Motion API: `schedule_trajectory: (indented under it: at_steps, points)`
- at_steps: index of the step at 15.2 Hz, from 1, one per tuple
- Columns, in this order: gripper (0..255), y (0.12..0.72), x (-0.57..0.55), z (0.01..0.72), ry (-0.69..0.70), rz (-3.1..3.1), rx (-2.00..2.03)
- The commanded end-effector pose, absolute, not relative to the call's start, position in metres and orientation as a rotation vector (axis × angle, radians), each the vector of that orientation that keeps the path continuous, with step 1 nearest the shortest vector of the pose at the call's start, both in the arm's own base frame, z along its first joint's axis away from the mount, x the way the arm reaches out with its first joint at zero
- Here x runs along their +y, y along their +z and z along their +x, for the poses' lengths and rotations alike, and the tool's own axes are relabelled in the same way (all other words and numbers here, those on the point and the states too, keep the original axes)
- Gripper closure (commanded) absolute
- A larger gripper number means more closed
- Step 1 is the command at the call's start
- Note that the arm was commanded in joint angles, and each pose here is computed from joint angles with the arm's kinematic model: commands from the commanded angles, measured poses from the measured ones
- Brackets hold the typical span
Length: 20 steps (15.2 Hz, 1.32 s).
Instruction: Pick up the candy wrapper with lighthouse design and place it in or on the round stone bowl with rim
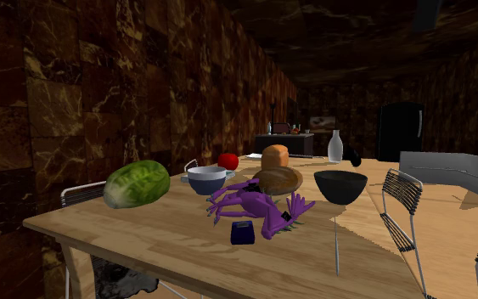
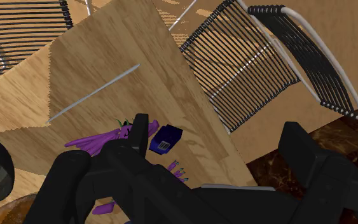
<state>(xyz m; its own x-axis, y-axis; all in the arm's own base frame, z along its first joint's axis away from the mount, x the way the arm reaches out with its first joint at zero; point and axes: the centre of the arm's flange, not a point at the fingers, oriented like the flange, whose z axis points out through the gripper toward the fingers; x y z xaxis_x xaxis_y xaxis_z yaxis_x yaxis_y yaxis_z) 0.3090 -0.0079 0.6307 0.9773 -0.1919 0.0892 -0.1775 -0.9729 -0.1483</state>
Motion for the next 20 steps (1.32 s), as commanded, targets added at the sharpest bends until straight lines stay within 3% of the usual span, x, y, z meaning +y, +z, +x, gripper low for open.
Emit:
schedule_trajectory:
  at_steps: [1,20]
  points:
    - [0,0.631,-0.008,0.309,-0.155,-2.984,0.280]
    - [0,0.456,0.009,0.501,-0.022,-3.047,0.646]
